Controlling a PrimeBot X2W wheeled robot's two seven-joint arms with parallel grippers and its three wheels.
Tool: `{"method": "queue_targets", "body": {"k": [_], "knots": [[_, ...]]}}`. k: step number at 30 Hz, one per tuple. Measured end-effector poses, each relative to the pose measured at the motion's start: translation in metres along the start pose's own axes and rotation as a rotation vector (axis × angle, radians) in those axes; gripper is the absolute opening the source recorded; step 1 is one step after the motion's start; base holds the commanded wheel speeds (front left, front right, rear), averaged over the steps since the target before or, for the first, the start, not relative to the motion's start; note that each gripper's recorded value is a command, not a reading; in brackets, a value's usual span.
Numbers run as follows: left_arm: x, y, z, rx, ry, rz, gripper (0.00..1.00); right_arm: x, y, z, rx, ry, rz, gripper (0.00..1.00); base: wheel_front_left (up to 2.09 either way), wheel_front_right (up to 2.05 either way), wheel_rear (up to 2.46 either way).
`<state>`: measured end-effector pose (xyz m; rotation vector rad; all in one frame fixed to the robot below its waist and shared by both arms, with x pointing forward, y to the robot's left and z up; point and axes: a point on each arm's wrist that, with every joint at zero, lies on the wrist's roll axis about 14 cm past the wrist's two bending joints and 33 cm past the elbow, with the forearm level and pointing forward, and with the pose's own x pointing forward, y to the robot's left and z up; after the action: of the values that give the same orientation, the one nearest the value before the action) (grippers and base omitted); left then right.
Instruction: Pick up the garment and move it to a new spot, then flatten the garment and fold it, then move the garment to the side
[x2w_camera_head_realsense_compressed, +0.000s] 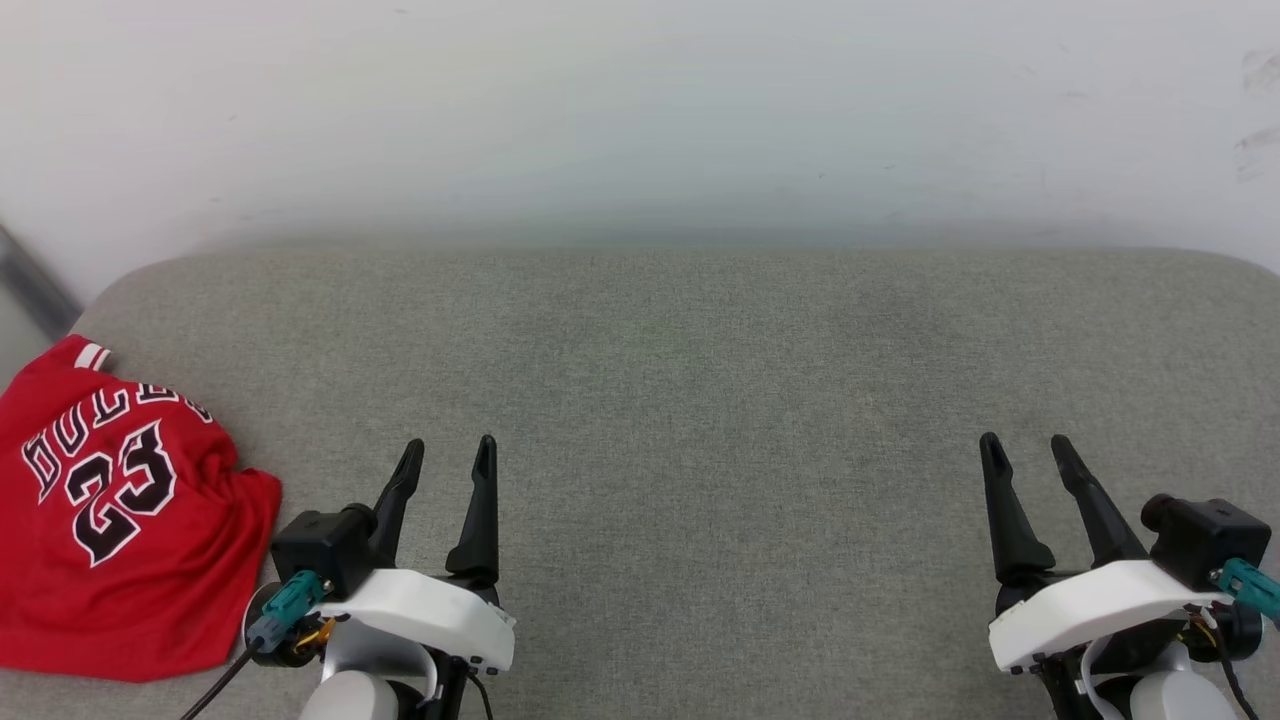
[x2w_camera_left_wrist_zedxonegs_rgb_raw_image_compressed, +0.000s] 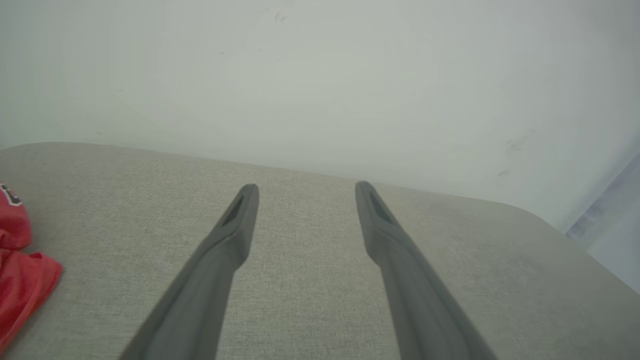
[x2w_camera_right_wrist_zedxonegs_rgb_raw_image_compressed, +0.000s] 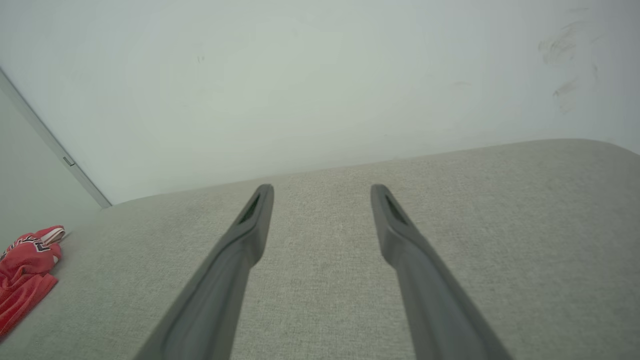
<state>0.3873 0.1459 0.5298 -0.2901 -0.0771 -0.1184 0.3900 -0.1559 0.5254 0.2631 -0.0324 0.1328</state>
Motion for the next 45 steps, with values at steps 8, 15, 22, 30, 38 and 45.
{"method": "queue_targets", "body": {"k": [8,15,22,30,38,45], "knots": [[-0.0001,-0.0027,-0.0014,0.073,-0.003,-0.011,1.0,-0.0004,0.0012,0.0014,-0.057,0.002,0.006,1.0,0.0,0.0,0.0],[-0.0002,-0.0038,-0.0038,0.121,-0.004,-0.02,1.0,-0.0004,0.0018,0.0045,-0.098,-0.009,0.009,1.0,0.0,0.0,0.0],[-0.0008,-0.0043,-0.0066,0.163,-0.002,-0.03,1.0,-0.0019,0.0004,0.0033,-0.132,-0.01,0.007,1.0,0.0,0.0,0.0],[-0.0001,-0.0061,-0.0079,0.198,-0.005,-0.045,1.0,-0.002,0.0001,0.0048,-0.166,-0.02,0.008,1.0,0.0,0.0,0.0],[0.0004,-0.0082,-0.0084,0.235,-0.013,-0.058,1.0,-0.0015,0.0009,0.0049,-0.213,-0.027,0.014,1.0,0.0,0.0,0.0],[0.0,-0.0085,-0.0095,0.262,-0.015,-0.064,1.0,-0.0011,0.0023,0.0041,-0.241,-0.031,0.02,1.0,0.0,0.0,0.0]]}}
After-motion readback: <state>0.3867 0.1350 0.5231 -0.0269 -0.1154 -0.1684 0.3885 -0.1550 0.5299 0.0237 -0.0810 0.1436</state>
